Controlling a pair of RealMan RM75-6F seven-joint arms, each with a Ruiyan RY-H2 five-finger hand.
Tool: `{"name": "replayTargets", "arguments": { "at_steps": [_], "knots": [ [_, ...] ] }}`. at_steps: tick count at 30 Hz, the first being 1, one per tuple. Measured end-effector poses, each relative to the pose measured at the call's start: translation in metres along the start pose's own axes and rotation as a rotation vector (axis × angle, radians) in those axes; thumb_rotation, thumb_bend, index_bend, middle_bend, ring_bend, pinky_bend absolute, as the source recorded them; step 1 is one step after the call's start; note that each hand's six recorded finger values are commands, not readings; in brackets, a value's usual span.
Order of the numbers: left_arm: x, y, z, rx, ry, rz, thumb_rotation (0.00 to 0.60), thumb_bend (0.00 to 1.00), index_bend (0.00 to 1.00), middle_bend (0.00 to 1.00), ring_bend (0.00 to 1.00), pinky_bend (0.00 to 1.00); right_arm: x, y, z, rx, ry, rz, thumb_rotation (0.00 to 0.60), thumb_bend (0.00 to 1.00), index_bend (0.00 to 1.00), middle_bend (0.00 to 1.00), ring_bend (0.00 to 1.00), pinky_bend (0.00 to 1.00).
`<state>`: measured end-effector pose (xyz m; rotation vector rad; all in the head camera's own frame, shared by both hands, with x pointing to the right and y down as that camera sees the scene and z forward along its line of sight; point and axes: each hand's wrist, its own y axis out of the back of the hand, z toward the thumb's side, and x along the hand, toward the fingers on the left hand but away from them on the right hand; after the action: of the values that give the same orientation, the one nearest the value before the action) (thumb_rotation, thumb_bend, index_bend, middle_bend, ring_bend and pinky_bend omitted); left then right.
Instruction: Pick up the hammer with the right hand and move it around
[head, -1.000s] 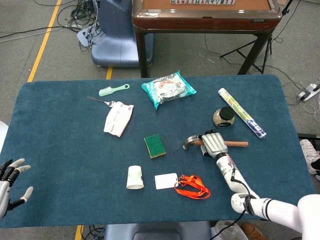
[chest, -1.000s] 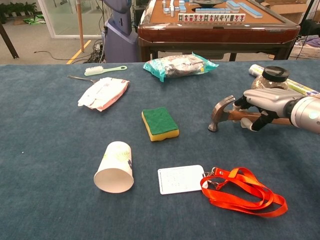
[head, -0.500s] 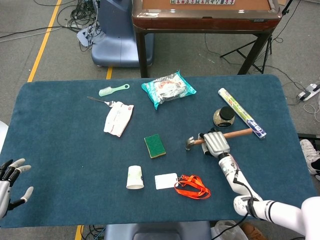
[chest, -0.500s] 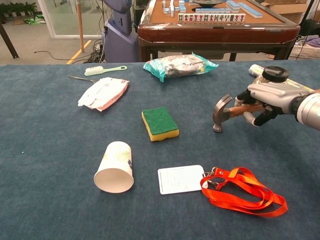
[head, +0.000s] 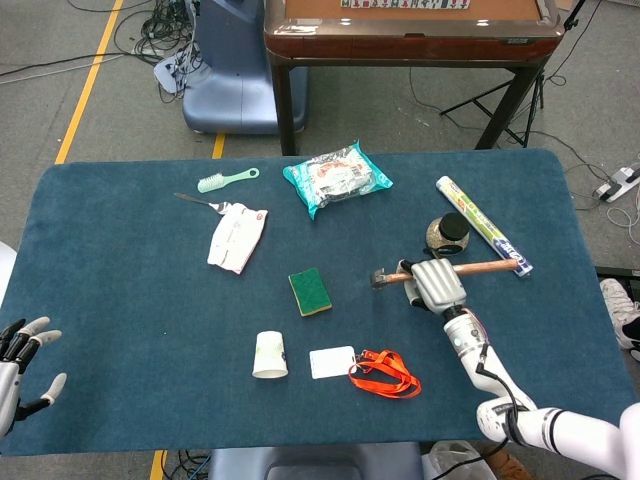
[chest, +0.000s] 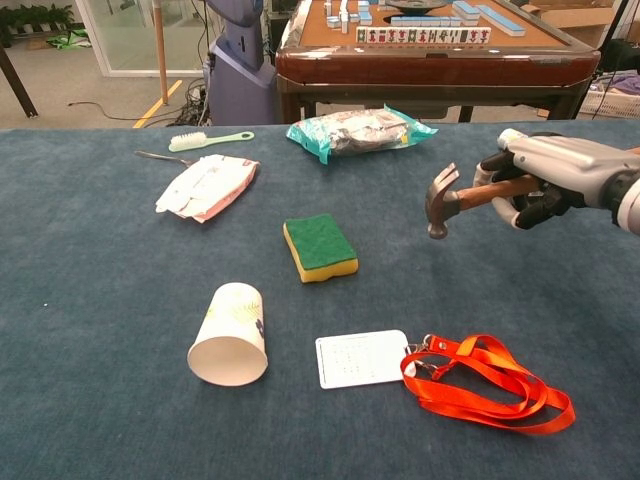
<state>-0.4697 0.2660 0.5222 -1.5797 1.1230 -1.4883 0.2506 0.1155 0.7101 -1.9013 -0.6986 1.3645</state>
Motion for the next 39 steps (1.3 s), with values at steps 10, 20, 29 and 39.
{"name": "replayTargets", "arguments": {
  "at_steps": [10,20,29,39],
  "knots": [
    [0.000,0.000,0.000,0.000,-0.001,-0.002,0.600,0.25,0.28,0.17,0.08,0.13,0.004,0.010,0.009,-0.021,0.035,-0.024,0.600,0.66,0.89,0.87,0.65,0.21],
    [-0.001,0.001,0.000,-0.006,-0.002,0.003,0.600,0.25,0.28,0.17,0.08,0.13,0.003,0.017,0.032,-0.084,0.088,-0.024,0.600,0.68,0.91,0.91,0.69,0.23],
    [-0.001,0.001,0.000,-0.005,-0.002,0.002,0.600,0.25,0.28,0.17,0.08,0.13,-0.005,0.015,0.059,-0.186,0.124,0.001,0.600,0.69,0.93,0.94,0.73,0.44],
    [-0.001,0.001,0.000,-0.006,-0.001,0.002,0.600,0.25,0.28,0.17,0.08,0.13,-0.010,0.010,0.066,-0.203,0.134,-0.001,0.600,0.69,0.93,0.94,0.74,0.69]
  ]
}}
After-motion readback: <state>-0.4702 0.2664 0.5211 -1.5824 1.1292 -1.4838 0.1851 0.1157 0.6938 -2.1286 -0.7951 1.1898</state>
